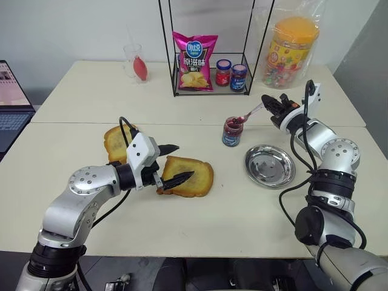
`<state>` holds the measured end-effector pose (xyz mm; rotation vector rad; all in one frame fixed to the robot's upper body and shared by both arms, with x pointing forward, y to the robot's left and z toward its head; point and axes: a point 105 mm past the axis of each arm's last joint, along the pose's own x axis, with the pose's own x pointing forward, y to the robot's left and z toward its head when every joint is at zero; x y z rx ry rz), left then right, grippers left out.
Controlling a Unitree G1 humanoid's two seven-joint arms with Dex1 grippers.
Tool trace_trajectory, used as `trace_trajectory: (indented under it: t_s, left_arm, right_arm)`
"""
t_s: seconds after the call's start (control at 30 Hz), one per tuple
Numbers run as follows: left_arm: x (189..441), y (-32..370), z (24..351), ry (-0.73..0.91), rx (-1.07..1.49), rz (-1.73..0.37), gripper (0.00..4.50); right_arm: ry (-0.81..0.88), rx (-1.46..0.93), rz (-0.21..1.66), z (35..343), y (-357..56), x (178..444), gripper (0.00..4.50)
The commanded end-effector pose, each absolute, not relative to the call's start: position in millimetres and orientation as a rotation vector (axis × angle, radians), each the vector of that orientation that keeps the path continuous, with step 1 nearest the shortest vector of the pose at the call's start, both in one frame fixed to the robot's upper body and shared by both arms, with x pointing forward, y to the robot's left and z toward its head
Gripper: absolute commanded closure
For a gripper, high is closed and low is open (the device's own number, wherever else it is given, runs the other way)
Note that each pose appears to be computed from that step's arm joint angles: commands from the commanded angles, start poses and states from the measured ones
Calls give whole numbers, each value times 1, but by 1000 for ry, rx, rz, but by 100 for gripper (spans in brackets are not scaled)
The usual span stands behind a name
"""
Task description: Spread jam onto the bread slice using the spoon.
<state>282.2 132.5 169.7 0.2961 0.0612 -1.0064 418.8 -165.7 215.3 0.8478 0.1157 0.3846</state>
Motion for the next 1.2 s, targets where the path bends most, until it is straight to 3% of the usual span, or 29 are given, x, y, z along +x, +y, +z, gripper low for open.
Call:
trace_trajectory:
  t_s: [0.03, 0.2, 0.47, 0.8, 1.07, 1.2]
  left_arm:
    - [279, 134, 181, 20, 307, -1004, 0]
    - [280, 137, 183, 14, 284, -991, 0]
    - [278, 141, 186, 15, 253, -986, 0]
    - [250, 168, 179, 129, 204, -992, 0]
    - [209, 190, 152, 271, 167, -943, 0]
    - [205, 198, 146, 296, 166, -897, 0]
  right_arm:
    - [92, 908, 385, 221, -170, 418, 448]
    - [104, 948, 382, 216, -168, 417, 448]
    - [37, 949, 461, 239, -162, 411, 448]
    - [63, 890, 711, 268, -114, 373, 448]
    - [203, 767, 878, 239, -46, 342, 448]
    - [252, 708, 918, 221, -22, 340, 448]
